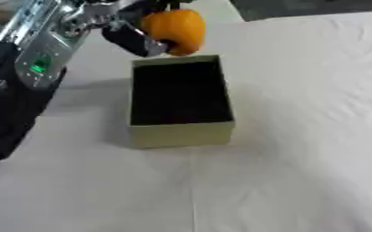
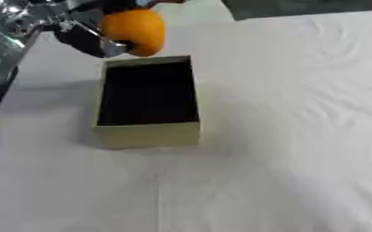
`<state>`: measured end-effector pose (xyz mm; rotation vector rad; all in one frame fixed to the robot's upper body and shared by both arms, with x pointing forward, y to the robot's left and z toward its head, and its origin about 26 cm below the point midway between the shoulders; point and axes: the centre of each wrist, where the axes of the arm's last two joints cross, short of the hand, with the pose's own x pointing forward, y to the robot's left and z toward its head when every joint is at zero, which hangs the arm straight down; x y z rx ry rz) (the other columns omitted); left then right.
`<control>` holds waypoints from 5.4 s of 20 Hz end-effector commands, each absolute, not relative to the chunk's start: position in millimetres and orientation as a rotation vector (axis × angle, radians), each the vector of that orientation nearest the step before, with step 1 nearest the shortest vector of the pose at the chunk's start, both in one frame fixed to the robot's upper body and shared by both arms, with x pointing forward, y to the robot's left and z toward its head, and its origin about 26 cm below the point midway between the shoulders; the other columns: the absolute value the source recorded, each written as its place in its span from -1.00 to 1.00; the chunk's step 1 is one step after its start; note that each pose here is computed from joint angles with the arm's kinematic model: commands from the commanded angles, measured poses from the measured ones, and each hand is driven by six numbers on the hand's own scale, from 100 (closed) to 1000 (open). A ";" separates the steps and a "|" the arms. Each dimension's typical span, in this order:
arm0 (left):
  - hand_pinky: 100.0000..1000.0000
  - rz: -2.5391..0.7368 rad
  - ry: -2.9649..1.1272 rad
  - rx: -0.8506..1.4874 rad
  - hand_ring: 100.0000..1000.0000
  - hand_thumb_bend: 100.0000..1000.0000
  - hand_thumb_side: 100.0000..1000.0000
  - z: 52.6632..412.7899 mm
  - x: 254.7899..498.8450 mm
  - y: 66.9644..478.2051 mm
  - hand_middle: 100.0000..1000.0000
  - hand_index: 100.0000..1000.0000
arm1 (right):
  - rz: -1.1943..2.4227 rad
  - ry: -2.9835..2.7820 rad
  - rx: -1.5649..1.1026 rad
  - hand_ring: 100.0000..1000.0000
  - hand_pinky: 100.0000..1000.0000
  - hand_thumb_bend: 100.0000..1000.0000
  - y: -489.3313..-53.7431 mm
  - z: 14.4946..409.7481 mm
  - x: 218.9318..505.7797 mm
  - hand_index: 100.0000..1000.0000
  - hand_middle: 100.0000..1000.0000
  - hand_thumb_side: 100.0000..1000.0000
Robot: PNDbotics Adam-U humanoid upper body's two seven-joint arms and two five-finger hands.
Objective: Pick up objects on the table and place them in the box.
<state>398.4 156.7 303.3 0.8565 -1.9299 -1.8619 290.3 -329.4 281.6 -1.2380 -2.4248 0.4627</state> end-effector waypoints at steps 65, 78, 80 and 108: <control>0.62 -1.664 -1.069 1.199 0.59 0.22 -0.56 271.4 329.0 390.4 0.53 0.76 | 0.424 -2.410 -1.345 0.50 0.54 -0.92 -342.4 284.4 281.7 0.60 0.50 1.00; 0.59 -1.583 -0.932 1.138 0.58 0.11 -0.70 248.2 337.8 418.1 0.55 0.77 | 0.419 -2.408 -1.338 0.50 0.54 -0.93 -342.3 282.6 281.8 0.59 0.50 1.00; 0.58 -1.571 -0.909 1.142 0.57 0.06 -0.70 246.3 338.9 421.7 0.54 0.74 | 0.417 -2.408 -1.338 0.50 0.54 -0.93 -342.3 282.4 281.8 0.59 0.50 1.00; 0.39 -1.505 -0.773 1.187 0.44 -0.10 -0.75 209.1 364.5 446.2 0.45 0.62 | 0.386 -2.417 -1.317 0.50 0.54 -0.94 -342.2 278.6 282.0 0.58 0.49 1.00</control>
